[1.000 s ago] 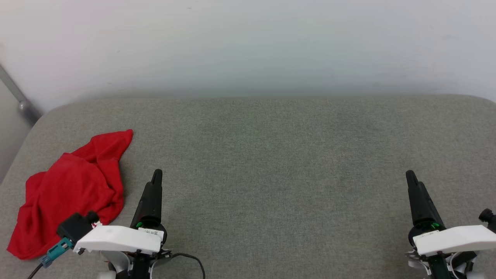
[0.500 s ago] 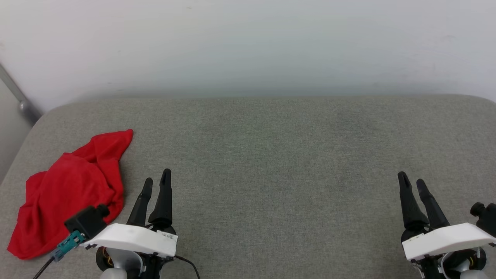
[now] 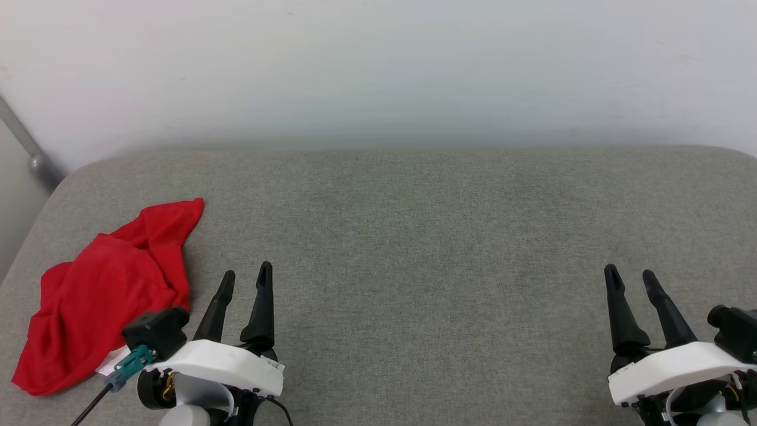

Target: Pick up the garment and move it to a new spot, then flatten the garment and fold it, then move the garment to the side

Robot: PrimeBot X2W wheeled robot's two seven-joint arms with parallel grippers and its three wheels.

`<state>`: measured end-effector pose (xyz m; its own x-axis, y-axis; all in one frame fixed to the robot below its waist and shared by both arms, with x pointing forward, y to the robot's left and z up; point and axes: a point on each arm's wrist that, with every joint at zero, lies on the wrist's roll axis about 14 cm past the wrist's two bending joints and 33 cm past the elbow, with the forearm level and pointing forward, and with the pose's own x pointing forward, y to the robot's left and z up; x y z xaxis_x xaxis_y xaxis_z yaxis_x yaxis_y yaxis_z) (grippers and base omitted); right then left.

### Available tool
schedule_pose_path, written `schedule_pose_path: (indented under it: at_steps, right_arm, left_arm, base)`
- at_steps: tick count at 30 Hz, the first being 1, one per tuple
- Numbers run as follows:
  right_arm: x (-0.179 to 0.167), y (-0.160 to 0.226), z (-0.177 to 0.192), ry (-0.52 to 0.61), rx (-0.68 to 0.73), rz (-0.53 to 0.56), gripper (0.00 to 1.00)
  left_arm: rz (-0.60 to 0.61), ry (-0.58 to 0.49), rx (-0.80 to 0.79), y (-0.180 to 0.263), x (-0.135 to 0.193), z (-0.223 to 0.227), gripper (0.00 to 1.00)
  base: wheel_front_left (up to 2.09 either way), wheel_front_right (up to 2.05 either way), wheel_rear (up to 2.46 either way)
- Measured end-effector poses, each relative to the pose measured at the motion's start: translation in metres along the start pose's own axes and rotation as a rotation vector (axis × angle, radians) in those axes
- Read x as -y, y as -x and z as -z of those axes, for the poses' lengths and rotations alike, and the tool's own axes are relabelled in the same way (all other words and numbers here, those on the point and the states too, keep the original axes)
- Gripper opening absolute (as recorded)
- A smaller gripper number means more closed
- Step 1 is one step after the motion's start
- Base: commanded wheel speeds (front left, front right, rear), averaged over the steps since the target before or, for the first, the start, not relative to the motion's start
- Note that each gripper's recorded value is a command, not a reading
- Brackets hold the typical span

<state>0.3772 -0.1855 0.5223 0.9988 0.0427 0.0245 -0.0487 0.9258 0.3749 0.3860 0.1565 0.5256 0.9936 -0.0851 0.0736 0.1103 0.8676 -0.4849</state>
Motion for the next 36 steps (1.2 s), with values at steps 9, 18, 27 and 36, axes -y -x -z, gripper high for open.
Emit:
schedule_pose_path:
  at_steps: [9, 18, 27, 36]
  right_arm:
    - [-0.0020, 0.0017, -0.0025, 0.112, 0.012, -0.008, 1.00]
    - [-0.0039, 0.0036, -0.0049, 0.199, 0.017, -0.016, 1.00]
    - [-0.0046, 0.0051, -0.0024, 0.280, 0.004, -0.020, 1.00]
    - [-0.0038, 0.0066, -0.0005, 0.336, -0.006, -0.020, 1.00]
  left_arm:
    - [0.014, -0.113, 0.003, -0.0021, 0.0019, 0.0001, 1.00]
    - [0.023, -0.201, -0.007, -0.0015, 0.0032, 0.0055, 1.00]
    - [0.031, -0.284, 0.000, -0.0030, 0.0050, 0.0062, 1.00]
    - [0.023, -0.350, 0.010, -0.0030, 0.0029, 0.0061, 1.00]
  base:
    - [0.00, 0.00, 0.00]
    - [0.00, 0.00, 0.00]
    - [0.00, 0.00, 0.00]
    - [0.00, 0.00, 0.00]
